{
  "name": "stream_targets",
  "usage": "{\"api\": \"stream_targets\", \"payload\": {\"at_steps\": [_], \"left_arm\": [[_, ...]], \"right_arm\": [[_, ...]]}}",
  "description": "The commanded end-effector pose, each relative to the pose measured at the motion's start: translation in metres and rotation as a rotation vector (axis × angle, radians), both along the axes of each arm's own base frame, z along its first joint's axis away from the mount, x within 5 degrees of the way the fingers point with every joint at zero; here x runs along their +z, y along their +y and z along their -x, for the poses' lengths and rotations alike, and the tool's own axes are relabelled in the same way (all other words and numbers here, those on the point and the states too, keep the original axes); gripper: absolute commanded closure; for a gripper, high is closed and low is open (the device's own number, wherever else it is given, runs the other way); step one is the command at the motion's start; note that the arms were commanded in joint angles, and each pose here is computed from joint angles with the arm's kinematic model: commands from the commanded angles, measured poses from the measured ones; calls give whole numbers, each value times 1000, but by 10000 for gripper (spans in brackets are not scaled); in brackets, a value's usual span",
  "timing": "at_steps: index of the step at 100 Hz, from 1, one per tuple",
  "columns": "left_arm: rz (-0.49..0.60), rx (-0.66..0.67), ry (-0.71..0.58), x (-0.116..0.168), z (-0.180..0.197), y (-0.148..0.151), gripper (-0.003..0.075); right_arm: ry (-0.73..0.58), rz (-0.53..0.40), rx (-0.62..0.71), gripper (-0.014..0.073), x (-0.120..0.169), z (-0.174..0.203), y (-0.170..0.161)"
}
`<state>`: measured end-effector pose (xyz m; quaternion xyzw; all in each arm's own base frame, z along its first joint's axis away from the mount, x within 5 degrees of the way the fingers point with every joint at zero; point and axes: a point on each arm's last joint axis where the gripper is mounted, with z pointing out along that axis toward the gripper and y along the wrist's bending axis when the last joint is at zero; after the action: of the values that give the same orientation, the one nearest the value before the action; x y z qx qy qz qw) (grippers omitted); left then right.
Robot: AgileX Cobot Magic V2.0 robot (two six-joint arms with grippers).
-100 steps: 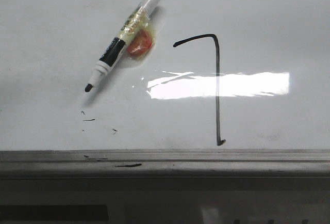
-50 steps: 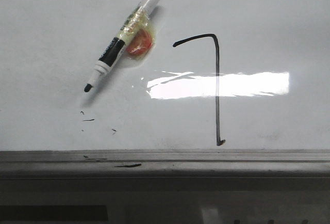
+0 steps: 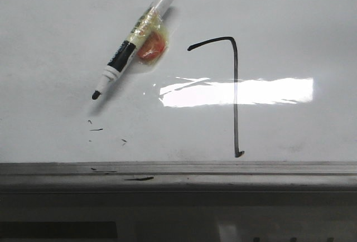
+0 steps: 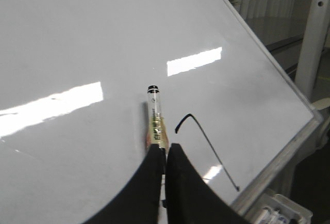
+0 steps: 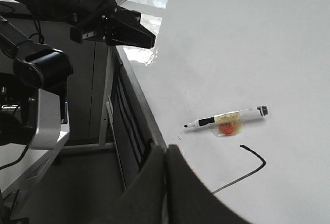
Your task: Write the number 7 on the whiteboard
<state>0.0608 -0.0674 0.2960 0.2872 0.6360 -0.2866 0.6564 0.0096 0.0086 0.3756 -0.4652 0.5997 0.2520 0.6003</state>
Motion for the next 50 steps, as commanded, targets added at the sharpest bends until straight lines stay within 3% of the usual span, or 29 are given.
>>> {"api": "stream_targets", "payload": {"at_steps": [1, 17, 37, 50], "left_arm": [[-17, 69, -100, 12, -2, 6, 741], [17, 175, -144, 8, 4, 22, 741], [56, 445, -202, -18, 11, 49, 741], [66, 517, -235, -22, 17, 55, 741]], "right_arm": [[-48, -68, -5, 638, 13, -1, 1], [-48, -68, -5, 638, 13, -1, 1], [-48, -68, -5, 638, 13, -1, 1], [-48, -68, -5, 638, 13, -1, 1]]}}
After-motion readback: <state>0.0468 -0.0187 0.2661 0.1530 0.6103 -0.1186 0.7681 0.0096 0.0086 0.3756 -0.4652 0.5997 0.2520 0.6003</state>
